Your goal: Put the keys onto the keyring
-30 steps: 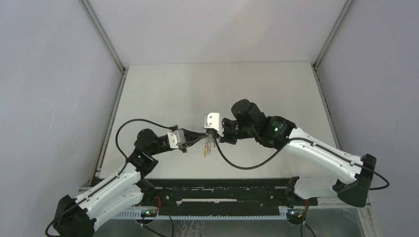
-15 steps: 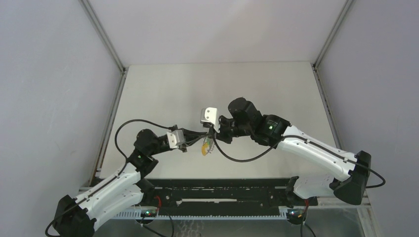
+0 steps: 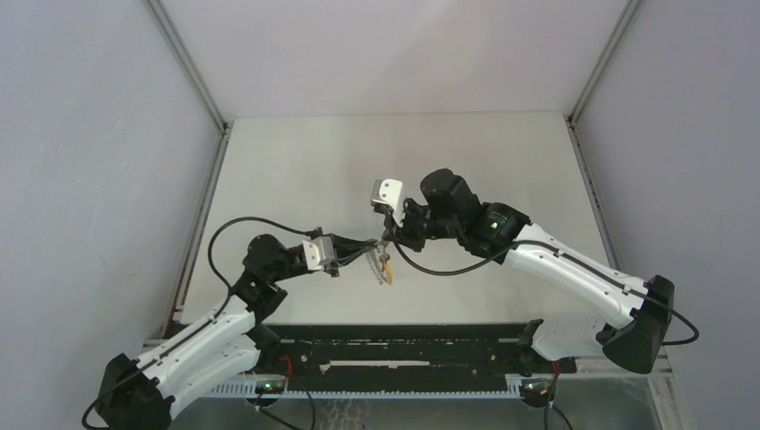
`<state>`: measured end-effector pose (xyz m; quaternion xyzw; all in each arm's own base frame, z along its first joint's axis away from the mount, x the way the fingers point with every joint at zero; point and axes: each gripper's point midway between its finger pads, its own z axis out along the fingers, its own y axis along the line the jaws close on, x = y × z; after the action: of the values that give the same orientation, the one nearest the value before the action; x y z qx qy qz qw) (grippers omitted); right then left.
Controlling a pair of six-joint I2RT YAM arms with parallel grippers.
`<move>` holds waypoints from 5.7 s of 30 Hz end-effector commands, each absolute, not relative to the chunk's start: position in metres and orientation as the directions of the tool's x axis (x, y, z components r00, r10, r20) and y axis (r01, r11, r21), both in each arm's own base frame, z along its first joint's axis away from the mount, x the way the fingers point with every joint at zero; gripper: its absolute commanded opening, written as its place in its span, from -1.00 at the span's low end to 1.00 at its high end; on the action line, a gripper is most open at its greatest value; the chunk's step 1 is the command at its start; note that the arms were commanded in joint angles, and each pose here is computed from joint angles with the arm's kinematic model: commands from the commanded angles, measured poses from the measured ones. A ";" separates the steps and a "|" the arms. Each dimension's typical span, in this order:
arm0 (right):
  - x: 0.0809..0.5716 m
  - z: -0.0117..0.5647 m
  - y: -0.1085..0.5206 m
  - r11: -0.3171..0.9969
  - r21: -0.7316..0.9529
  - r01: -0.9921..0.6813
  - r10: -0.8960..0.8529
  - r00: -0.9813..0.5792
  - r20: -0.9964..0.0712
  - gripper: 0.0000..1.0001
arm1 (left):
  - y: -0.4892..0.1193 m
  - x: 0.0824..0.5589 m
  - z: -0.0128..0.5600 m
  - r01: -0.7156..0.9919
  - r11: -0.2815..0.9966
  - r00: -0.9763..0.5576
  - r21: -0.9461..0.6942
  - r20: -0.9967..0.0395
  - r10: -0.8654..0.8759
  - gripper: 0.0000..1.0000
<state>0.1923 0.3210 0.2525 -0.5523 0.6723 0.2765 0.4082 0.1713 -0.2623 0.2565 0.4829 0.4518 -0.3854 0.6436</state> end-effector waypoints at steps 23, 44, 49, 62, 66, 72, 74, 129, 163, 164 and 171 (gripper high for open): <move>0.174 0.279 0.329 0.131 -0.152 -0.980 -0.464 0.075 -0.883 -1.00 | -0.260 0.177 0.266 0.913 0.289 0.321 0.287 -0.944 -0.078 -0.99; 0.186 0.282 0.332 0.201 -0.137 -0.970 -0.456 0.031 -0.889 -1.00 | -0.264 0.164 0.268 0.928 0.217 0.330 0.304 -0.939 -0.094 -0.99; 0.191 0.286 0.331 0.224 -0.117 -0.968 -0.438 0.007 -0.899 -1.00 | -0.267 0.159 0.267 0.935 0.178 0.328 0.308 -0.940 -0.093 -0.99; 0.200 0.274 0.325 0.268 -0.024 -0.963 -0.454 -0.104 -0.885 -1.00 | -0.265 0.152 0.272 0.930 0.170 0.346 0.325 -0.932 -0.110 -0.99; 0.199 0.261 0.323 0.271 0.006 -0.963 -0.485 -0.141 -0.863 -1.00 | -0.262 0.149 0.282 0.924 0.193 0.361 0.329 -0.918 -0.162 -0.99; 0.199 0.262 0.317 0.258 -0.032 -0.965 -0.470 -0.097 -0.877 -1.00 | -0.260 0.166 0.274 0.913 0.273 0.347 0.304 -0.930 -0.125 -0.99; 0.205 0.246 0.307 0.286 -0.041 -0.957 -0.494 -0.111 -0.862 -1.00 | -0.256 0.179 0.267 0.897 0.330 0.337 0.294 -0.938 -0.078 -0.99; 0.305 0.070 0.261 0.757 0.052 -0.651 -0.487 -0.616 -0.619 -0.55 | -0.226 0.224 0.261 0.762 0.600 0.312 0.243 -0.950 -0.012 -1.00; 0.305 0.044 0.266 0.771 0.022 -0.637 -0.545 -0.676 -0.496 -0.60 | -0.226 0.223 0.263 0.763 0.599 0.315 0.244 -0.949 -0.015 -1.00; 0.305 0.043 0.267 0.770 0.021 -0.637 -0.546 -0.676 -0.495 -0.61 | -0.226 0.223 0.263 0.762 0.599 0.316 0.244 -0.949 -0.014 -1.00; 0.304 0.039 0.265 0.765 0.016 -0.644 -0.564 -0.682 -0.467 -0.63 | -0.226 0.222 0.262 0.765 0.596 0.315 0.245 -0.949 -0.014 -0.99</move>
<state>0.2972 0.2592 0.0308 -0.3226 0.9180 0.0930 0.2111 0.2258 -0.2263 0.2575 0.3583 0.5399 -0.2683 0.7128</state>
